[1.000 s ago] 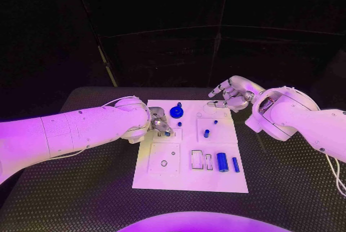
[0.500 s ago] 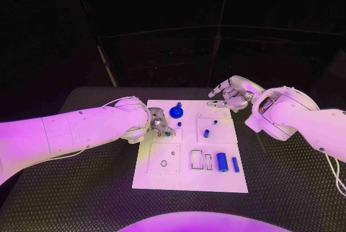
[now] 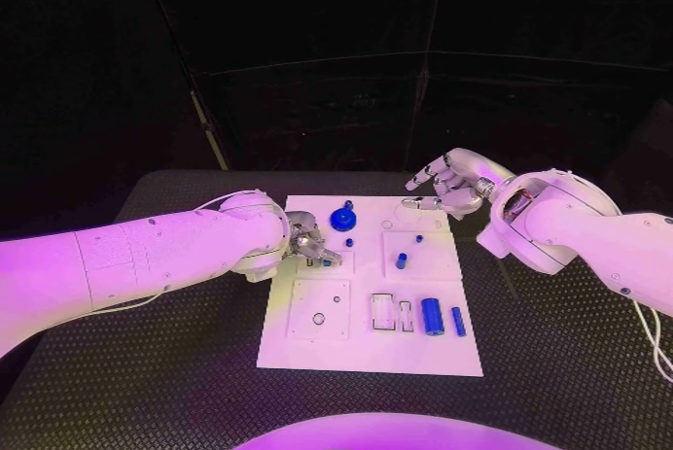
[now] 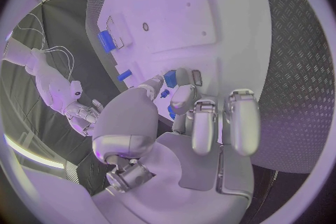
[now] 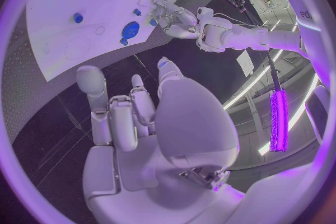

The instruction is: Assemble the parts on the task board

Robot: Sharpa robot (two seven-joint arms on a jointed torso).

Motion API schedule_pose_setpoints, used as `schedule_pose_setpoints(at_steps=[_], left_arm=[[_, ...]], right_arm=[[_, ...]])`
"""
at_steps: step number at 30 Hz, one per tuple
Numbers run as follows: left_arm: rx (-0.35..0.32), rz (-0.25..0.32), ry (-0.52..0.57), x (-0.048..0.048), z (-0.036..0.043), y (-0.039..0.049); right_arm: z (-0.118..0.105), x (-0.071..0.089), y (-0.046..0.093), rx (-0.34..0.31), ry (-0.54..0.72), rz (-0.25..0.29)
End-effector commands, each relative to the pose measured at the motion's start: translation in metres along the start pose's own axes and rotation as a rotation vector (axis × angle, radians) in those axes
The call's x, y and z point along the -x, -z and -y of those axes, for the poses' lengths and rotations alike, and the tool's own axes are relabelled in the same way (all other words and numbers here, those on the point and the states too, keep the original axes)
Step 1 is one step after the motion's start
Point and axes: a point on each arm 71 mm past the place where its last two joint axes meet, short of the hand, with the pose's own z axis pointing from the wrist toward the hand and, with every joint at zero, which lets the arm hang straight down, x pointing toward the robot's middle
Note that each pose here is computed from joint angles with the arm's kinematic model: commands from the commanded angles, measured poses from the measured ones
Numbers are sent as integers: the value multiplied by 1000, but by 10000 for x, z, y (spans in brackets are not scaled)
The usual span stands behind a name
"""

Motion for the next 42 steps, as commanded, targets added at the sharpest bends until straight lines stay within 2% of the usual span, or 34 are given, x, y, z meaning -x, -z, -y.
schedule_pose_setpoints(at_steps=[1,4,9,15,20,24,27,30,36,42], left_arm=[[-10,15,8,54,32,42],[-21,27,15,151,51,95],[-31,46,21,383,56,214],[-14,60,23,779,18,327],[9,78,62,1008,-26,295],[38,88,90,1152,-67,198],[58,87,82,1190,-85,131],[80,84,60,1188,-110,67],[115,56,37,1129,-171,-46],[132,22,24,1072,-195,-113]], right_arm=[[-11,12,-8,12,-4,10],[-4,11,-14,10,-6,10],[10,14,-22,7,-7,12],[43,22,-38,-2,-10,15],[43,17,-47,-3,-11,15],[36,11,-52,-2,-12,14],[34,8,-53,-1,-12,12],[27,4,-55,0,-12,11],[13,-5,-59,4,-13,10],[-3,-14,-64,8,-14,8]])
